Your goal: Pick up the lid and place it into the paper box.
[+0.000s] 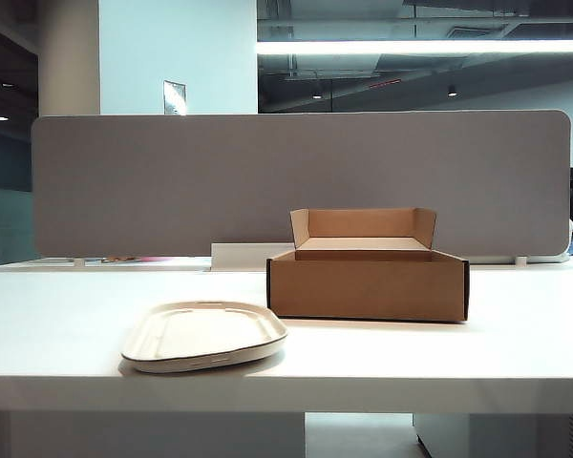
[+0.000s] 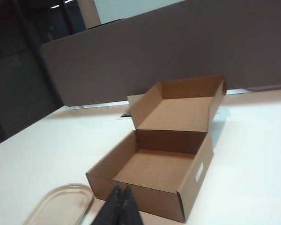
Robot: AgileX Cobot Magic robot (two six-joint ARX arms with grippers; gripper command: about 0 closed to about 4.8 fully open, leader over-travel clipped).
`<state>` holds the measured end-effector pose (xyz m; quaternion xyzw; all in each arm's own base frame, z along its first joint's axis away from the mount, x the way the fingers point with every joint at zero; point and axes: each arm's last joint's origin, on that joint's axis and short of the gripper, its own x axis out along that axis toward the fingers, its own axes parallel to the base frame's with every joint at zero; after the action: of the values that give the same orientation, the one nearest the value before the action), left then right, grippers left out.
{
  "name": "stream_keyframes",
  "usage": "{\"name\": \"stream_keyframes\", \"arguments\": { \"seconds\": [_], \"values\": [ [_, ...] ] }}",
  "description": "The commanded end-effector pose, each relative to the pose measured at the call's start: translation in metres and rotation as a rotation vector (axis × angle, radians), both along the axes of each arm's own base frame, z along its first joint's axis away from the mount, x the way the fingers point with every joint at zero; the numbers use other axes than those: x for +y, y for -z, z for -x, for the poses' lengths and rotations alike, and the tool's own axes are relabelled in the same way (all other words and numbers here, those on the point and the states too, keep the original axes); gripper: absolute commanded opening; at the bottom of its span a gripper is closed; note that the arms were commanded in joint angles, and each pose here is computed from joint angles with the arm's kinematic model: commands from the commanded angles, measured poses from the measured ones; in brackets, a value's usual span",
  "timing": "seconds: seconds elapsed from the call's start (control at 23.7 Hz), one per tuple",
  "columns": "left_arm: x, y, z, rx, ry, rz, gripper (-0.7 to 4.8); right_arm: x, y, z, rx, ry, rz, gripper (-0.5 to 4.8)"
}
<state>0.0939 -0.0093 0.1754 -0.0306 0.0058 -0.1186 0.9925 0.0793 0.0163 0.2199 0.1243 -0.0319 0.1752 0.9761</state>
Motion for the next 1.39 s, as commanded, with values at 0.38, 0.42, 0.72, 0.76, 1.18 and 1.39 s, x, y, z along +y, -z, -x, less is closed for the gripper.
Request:
{"name": "stream_keyframes", "arguments": {
  "seconds": [0.38,0.42,0.72,0.76,1.18,1.39],
  "values": [
    [0.0,-0.001,0.0,0.001,0.003,0.002,-0.05,0.012,-0.015,-0.021,0.159,-0.116,0.024,-0.05],
    [0.0,0.0,0.0,0.006,0.003,0.002,-0.05,0.014,-0.015,-0.025,0.18,-0.125,0.028,-0.04],
    [0.0,0.005,0.0,0.062,0.004,0.0,-0.05,0.039,-0.022,-0.061,0.369,-0.27,0.069,0.0],
    [0.0,0.006,0.0,0.067,0.003,0.0,-0.05,0.042,-0.023,-0.066,0.388,-0.281,0.075,0.0],
    [0.0,0.006,0.001,0.074,0.003,-0.001,-0.05,0.079,-0.018,-0.115,0.575,-0.366,0.136,0.0],
    [0.0,0.006,0.001,0.074,0.0,-0.003,-0.05,0.089,-0.004,-0.131,0.636,-0.452,0.115,0.0]
  ]
}}
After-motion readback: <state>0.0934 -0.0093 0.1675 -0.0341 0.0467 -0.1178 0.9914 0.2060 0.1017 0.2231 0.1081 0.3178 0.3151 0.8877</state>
